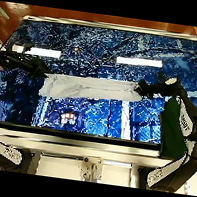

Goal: Fold the shirts.

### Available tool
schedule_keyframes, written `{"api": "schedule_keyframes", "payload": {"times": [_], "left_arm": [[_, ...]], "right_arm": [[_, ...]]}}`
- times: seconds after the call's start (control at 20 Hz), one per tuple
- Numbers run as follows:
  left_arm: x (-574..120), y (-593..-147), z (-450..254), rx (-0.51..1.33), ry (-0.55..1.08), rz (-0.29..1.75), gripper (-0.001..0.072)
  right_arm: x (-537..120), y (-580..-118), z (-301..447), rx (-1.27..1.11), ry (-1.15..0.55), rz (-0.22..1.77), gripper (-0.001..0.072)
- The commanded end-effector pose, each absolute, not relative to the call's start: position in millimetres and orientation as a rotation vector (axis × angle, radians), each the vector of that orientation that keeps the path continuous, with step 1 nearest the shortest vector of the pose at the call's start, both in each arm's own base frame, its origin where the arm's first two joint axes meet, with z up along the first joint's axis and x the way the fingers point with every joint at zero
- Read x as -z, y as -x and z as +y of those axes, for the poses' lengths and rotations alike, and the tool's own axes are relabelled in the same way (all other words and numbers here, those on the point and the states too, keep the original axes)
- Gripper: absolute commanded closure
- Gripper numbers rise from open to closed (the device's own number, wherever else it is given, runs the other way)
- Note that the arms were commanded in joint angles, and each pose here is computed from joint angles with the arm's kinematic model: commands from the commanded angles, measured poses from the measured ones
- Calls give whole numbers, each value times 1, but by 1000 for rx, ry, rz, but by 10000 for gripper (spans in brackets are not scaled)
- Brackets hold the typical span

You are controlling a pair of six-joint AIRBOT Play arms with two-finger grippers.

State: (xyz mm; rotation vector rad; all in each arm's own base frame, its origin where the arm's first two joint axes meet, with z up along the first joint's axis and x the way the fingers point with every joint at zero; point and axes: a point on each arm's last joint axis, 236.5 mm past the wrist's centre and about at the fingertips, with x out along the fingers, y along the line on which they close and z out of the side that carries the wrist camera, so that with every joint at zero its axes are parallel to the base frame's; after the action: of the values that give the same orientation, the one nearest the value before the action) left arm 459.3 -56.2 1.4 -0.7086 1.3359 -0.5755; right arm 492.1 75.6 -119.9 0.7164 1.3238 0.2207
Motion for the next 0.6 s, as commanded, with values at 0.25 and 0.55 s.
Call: {"api": "schedule_keyframes", "payload": {"times": [0.25,0.55], "left_arm": [[-1,-467,-176,742,515,1274,649],[13,-435,-300,863,392,1280,666]], "right_arm": [[-58,-478,100,-472,-545,1104,644],[-154,-401,86,-398,-423,1077,644]]}}
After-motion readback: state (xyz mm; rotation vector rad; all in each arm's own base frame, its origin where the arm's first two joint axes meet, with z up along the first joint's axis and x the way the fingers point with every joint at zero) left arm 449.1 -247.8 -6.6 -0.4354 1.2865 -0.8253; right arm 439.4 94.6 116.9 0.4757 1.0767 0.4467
